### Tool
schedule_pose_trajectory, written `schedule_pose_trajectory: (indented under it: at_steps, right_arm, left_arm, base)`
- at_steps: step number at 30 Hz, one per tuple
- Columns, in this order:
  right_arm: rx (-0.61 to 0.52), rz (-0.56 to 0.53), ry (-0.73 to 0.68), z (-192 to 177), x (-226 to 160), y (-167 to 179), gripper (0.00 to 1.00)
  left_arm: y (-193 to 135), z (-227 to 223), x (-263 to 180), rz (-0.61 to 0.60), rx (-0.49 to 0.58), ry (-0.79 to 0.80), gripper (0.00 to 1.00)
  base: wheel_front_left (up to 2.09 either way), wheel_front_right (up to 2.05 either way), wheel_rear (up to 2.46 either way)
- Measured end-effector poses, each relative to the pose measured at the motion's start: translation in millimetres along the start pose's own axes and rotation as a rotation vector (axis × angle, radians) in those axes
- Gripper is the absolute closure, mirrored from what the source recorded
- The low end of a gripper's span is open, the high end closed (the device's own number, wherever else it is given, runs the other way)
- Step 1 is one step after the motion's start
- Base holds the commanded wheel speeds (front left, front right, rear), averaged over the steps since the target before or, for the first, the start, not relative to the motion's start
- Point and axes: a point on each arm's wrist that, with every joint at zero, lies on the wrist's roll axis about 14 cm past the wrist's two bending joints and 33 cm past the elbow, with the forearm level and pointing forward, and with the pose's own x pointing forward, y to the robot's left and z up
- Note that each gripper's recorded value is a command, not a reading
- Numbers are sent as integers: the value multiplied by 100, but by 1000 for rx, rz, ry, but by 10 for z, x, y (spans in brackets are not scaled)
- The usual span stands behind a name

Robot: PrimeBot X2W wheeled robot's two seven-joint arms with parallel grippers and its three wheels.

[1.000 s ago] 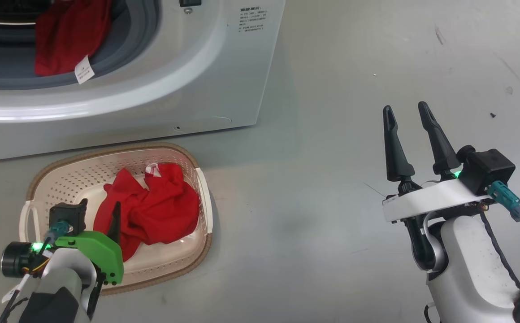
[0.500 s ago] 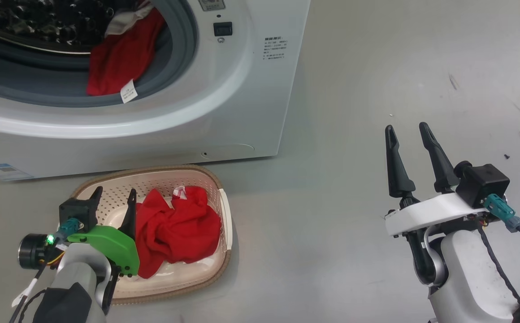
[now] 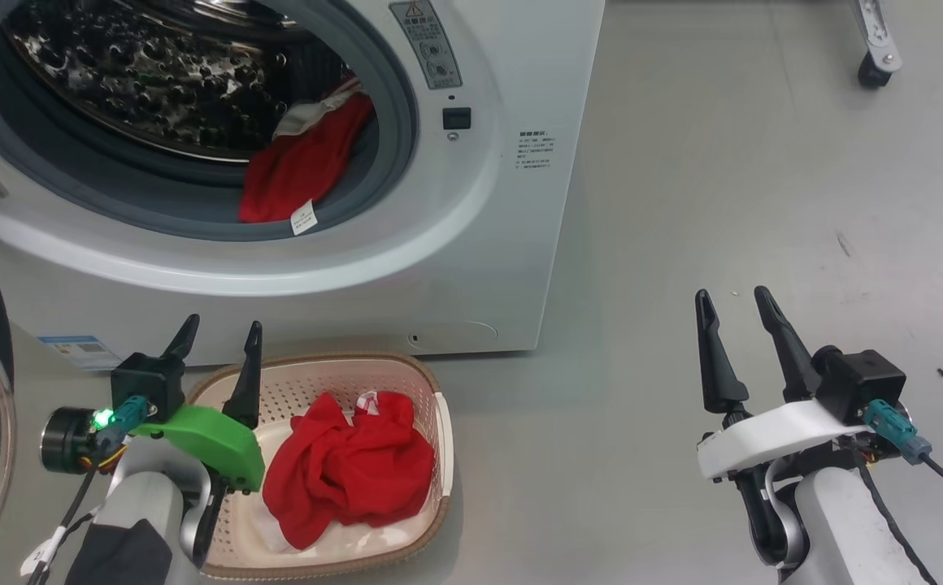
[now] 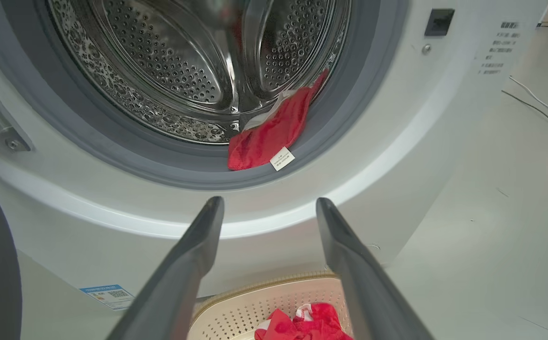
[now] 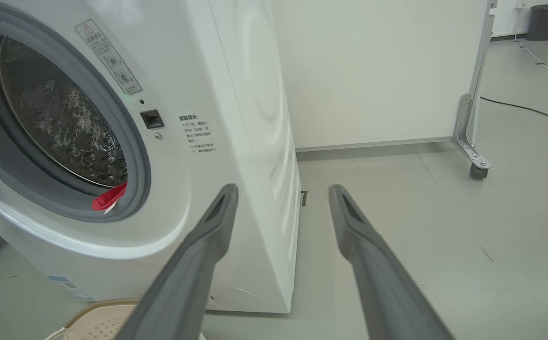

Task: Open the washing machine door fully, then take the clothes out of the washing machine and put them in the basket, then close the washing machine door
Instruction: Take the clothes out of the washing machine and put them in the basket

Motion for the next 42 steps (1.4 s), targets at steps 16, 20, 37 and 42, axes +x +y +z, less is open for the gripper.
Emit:
schedule_pose_trajectory:
  at_steps: [16, 20, 37, 42]
  right_arm:
    - [5, 45, -44, 155, -160, 206, 0]
    - [7, 42, -40, 140, -195, 206, 0]
    - [8, 49, -49, 168, -206, 235, 0]
    - [8, 49, -51, 175, -212, 235, 0]
  left_arm:
    - [87, 440, -446, 49, -17, -169, 0]
    - [66, 417, -520, 49, -26, -174, 0]
    - [-8, 411, -636, 35, -22, -191, 0]
    - [-22, 383, -661, 33, -23, -185, 0]
  base:
    - [0, 0, 0]
    - [0, 0, 0]
    - [0, 0, 0]
    - [0, 0, 0]
